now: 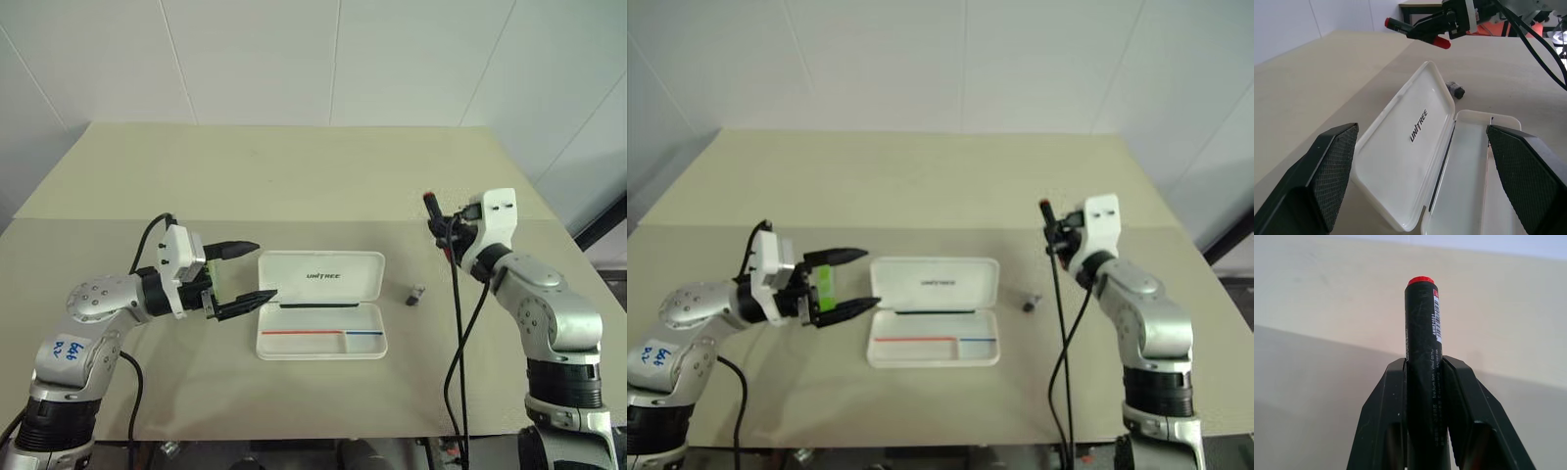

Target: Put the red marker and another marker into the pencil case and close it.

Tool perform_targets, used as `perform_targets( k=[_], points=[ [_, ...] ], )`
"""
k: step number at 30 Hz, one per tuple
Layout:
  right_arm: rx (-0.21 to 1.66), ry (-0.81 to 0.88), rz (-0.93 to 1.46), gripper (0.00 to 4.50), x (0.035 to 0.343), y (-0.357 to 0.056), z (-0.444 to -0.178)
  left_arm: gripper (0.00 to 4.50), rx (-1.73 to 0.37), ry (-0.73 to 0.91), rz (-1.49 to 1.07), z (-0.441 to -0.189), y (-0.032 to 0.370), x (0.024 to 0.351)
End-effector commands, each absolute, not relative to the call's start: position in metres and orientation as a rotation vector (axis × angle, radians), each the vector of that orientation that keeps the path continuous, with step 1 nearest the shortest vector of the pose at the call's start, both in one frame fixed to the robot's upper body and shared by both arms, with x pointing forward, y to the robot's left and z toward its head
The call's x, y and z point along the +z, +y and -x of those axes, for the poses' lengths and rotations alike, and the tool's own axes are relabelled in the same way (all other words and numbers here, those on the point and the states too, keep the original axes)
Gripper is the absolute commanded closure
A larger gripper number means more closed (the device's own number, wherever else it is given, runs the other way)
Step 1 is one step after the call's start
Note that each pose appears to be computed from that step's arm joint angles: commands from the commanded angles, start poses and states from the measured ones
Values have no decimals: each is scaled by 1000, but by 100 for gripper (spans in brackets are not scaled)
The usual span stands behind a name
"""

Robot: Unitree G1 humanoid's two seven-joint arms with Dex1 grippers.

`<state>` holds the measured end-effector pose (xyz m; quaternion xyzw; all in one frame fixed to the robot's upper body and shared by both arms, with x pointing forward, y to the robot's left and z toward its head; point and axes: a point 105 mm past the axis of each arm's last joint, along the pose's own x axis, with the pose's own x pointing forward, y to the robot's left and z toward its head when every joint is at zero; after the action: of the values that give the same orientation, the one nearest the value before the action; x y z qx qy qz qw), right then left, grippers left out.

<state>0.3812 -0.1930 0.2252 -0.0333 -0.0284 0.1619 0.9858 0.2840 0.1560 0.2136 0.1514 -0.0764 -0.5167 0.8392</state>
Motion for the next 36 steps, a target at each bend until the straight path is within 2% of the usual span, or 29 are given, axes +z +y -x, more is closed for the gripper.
perform_targets(
  k=[1,4,11,19,22,28,36],
  points=[
    [426,-194,117,365,260,-179,-379,0,-1041,-187,-342,-284,169,220],
    [526,-247,131,365,272,-163,-375,0,-1030,-176,-339,-283,173,217],
    [932,-344,209,365,286,-117,-341,0,-1033,-140,-358,-284,183,213],
    [1083,-403,285,365,294,-106,-324,0,-1014,-113,-384,-285,197,213],
    [1175,-383,364,365,284,-98,-310,0,-1013,-96,-393,-283,201,211],
    [1401,-185,498,365,229,-91,-272,0,-1015,-46,-410,-277,214,206],
    [1454,-82,530,365,191,-87,-265,0,-1036,-1,-393,-272,216,193]
  ],
)
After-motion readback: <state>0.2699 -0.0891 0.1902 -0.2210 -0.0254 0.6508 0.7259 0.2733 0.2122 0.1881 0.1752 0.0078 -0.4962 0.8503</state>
